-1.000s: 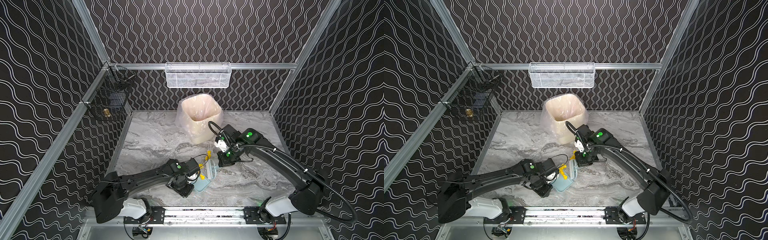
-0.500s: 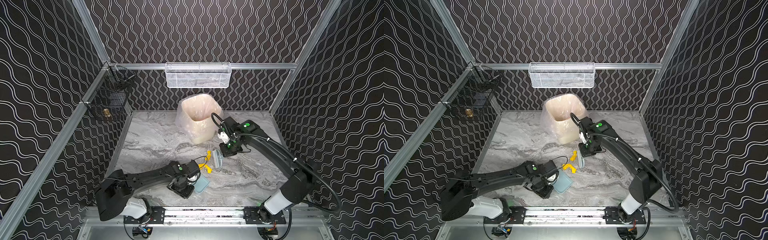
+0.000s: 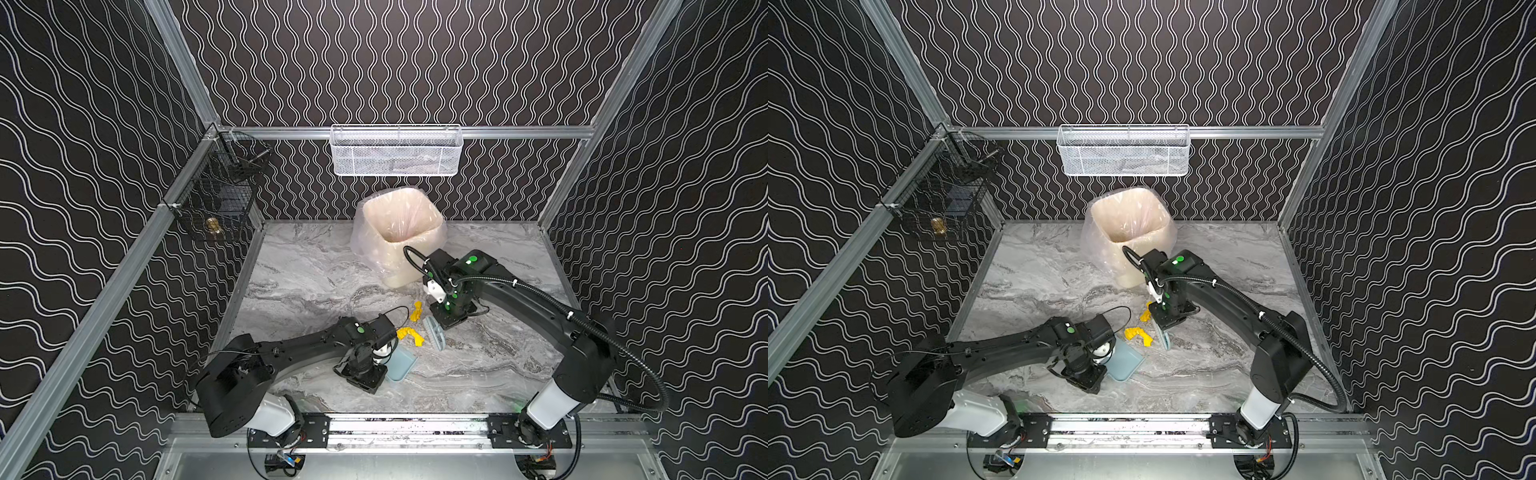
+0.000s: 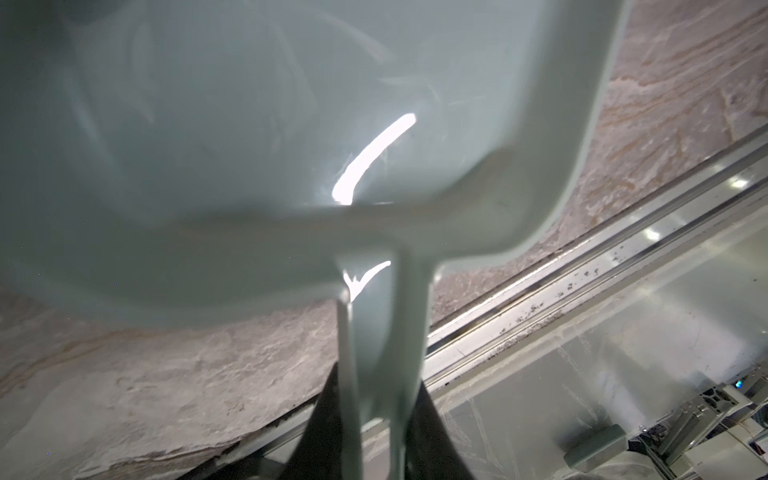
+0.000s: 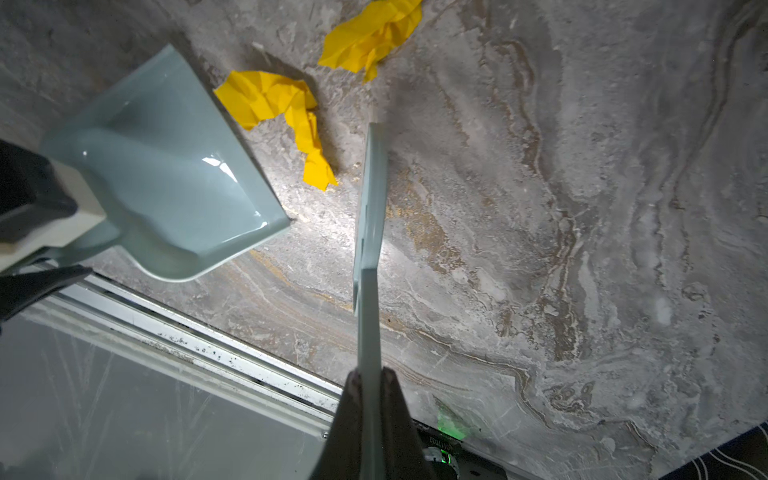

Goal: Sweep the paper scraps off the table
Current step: 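Sweep the remaining yellow scraps into the teal dustpan with the right gripper's brush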

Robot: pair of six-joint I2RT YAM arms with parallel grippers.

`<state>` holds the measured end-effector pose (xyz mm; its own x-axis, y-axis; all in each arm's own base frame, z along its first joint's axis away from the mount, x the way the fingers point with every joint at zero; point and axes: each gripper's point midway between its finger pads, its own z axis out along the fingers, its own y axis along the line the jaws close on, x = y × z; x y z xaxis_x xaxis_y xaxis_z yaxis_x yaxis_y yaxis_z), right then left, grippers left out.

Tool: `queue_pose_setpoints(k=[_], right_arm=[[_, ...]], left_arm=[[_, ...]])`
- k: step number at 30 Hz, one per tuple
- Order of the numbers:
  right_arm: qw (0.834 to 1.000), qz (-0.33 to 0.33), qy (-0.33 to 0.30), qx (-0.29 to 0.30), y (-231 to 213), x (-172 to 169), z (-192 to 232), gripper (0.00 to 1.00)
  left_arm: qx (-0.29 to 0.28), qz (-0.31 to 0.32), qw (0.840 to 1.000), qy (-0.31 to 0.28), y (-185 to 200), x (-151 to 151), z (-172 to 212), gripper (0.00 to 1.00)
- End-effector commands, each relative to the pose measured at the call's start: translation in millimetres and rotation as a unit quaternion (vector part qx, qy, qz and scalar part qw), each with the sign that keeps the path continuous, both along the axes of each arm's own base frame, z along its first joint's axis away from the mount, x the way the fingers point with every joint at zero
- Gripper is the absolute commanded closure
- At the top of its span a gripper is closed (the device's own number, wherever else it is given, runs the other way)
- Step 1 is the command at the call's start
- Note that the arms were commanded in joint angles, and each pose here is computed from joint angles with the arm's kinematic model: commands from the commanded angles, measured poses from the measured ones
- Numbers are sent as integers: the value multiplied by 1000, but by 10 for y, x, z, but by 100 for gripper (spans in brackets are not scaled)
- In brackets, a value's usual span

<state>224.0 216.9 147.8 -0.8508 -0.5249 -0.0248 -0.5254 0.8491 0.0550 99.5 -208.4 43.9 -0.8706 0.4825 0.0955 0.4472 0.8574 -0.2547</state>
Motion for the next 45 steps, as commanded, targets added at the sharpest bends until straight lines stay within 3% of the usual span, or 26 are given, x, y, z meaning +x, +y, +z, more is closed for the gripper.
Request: queue_pose_setpoints(k=[1, 7, 10, 16, 23, 31, 39, 45], right_arm=[[1000, 23, 8, 7, 121, -30, 6, 100], [995, 93, 30, 26, 392, -266, 77, 100], [994, 97, 32, 26, 371, -315, 128, 100], [999, 54, 4, -2, 173, 78, 182, 100], [997, 58, -40, 36, 484, 511, 307, 100], [995, 84, -41, 19, 652, 715, 100, 100], [993, 110, -33, 17, 739, 666, -11, 100], [988, 149, -2, 52, 909, 323, 23, 100]], left_arm=[[-6, -11, 1000, 7, 0, 4, 12, 100], [-7, -21, 1000, 12, -15, 44, 0, 100], [-6, -21, 1000, 11, -14, 74, -5, 100], [-5, -14, 1000, 13, 12, 95, -22, 100], [-10, -10, 1000, 21, 2, 68, -16, 100], [-25, 14, 999, 38, 35, -63, 86, 100], [-5, -1, 998, 65, 67, -123, 40, 100], [14, -1, 998, 60, 96, -66, -25, 100]])
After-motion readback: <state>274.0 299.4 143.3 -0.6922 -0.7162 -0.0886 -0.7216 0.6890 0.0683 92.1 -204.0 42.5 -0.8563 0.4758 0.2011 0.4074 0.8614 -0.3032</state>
